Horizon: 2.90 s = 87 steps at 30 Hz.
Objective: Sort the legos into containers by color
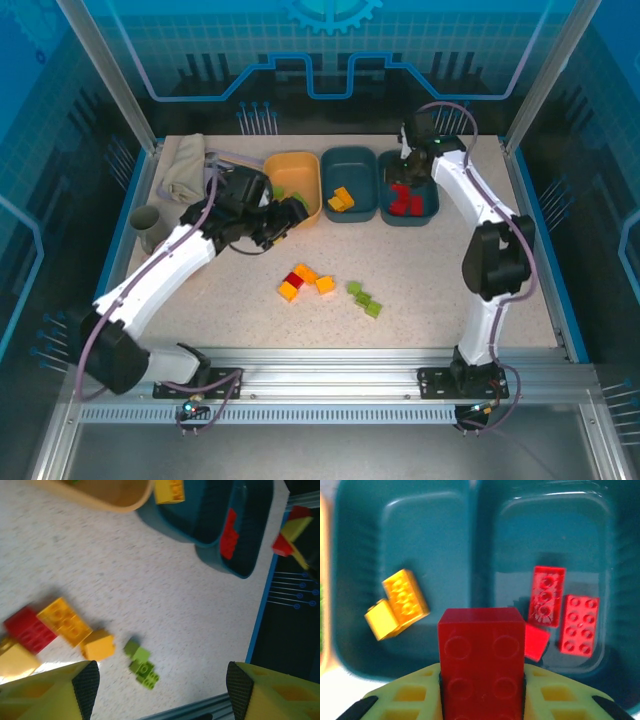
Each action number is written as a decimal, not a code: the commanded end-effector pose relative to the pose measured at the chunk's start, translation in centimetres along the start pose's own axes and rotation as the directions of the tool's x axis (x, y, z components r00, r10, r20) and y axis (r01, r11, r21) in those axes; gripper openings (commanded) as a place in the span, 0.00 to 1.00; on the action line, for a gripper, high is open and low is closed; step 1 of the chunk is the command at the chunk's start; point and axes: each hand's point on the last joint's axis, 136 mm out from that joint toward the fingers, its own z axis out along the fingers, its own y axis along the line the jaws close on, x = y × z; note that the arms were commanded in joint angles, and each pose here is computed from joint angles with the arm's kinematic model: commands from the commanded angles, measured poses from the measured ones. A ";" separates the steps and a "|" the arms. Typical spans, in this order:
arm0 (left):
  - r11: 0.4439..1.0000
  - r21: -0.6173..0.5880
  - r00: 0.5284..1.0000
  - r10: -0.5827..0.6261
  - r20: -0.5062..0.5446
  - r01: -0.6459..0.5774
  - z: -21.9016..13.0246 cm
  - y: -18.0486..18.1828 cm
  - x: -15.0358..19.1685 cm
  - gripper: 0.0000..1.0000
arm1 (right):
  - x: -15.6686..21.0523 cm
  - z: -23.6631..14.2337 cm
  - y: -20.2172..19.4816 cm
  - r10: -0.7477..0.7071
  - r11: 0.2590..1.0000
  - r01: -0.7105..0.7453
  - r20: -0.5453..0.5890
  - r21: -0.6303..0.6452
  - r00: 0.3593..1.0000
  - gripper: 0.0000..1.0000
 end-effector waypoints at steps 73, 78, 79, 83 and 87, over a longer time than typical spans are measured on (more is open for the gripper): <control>0.766 -0.527 0.836 -0.521 -0.174 0.369 17.3 4.7 16.4 0.66 | 27.9 -15.1 4.2 -0.145 0.894 0.098 -0.075 -0.437 0.987 0.78; 0.761 -0.538 0.846 -0.511 -0.151 0.363 18.2 5.6 16.4 0.56 | 27.8 -14.9 4.3 -0.154 0.891 0.106 -0.075 -0.441 0.985 0.78; 0.765 -0.530 0.847 -0.509 -0.153 0.365 18.5 5.6 16.3 0.52 | 27.7 -14.9 4.4 -0.157 0.890 0.109 -0.074 -0.443 0.985 0.78; 0.786 -0.503 0.858 -0.490 -0.154 0.359 19.3 5.1 15.9 0.36 | 27.6 -14.6 4.7 -0.158 0.887 0.106 -0.082 -0.449 0.984 0.78; 0.801 -0.488 0.871 -0.468 -0.148 0.347 19.0 4.8 15.5 0.30 | 27.1 -14.4 4.9 -0.160 0.886 0.108 -0.077 -0.451 0.984 0.78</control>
